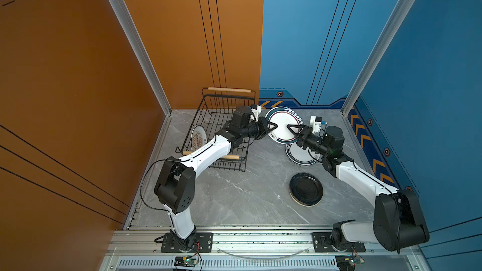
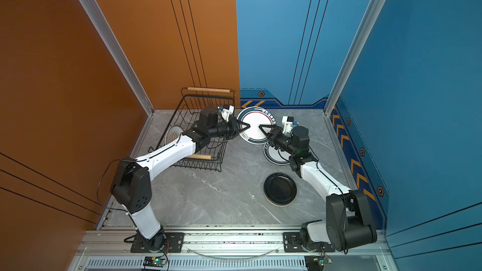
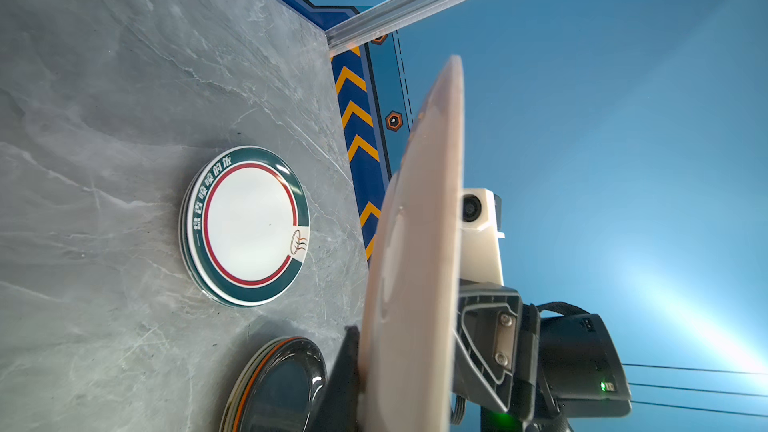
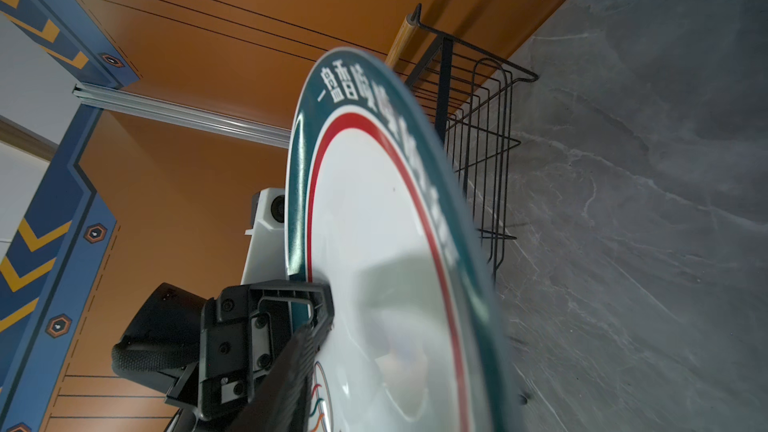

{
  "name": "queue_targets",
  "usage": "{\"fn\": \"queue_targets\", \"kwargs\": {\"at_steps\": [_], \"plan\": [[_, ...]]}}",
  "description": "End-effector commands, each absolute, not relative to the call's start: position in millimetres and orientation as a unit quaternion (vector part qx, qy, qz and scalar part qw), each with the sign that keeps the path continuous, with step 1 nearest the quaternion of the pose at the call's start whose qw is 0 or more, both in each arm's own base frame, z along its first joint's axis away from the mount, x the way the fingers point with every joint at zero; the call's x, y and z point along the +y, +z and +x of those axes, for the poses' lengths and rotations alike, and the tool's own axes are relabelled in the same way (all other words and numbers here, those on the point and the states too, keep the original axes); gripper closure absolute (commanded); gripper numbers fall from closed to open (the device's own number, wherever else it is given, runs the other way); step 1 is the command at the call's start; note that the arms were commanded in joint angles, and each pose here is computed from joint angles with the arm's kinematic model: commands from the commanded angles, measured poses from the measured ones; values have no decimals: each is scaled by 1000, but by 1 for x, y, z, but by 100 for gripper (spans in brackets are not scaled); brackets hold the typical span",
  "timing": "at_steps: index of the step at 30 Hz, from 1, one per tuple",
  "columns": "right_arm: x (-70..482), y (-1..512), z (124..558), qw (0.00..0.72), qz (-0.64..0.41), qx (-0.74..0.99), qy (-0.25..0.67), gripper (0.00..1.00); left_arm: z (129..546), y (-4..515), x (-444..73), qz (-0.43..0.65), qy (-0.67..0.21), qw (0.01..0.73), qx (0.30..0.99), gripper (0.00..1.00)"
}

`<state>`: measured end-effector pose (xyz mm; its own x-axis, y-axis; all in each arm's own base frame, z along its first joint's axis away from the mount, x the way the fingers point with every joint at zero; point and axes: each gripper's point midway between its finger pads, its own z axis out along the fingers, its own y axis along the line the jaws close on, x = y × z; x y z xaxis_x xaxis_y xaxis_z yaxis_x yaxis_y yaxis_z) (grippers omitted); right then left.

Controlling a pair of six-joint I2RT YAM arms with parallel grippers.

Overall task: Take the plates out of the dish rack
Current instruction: 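Hold the green-rimmed plate toward the right gripper and grasp its rim with the right gripper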

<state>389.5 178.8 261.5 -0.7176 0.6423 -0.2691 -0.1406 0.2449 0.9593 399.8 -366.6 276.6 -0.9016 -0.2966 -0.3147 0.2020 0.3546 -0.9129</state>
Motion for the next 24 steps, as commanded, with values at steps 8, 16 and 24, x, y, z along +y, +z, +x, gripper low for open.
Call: {"fn": "queue_targets", "kwargs": {"at_steps": [8, 16, 24], "plan": [[191, 281, 392, 327, 152, 668, 651, 83, 393, 269, -390, 21, -581, 188, 792, 84], [177, 274, 397, 337, 164, 686, 623, 92, 387, 260, -371, 53, -498, 195, 843, 48], [152, 290, 404, 361, 159, 707, 586, 94, 393, 281, -316, 50, -441, 250, 861, 40]]}}
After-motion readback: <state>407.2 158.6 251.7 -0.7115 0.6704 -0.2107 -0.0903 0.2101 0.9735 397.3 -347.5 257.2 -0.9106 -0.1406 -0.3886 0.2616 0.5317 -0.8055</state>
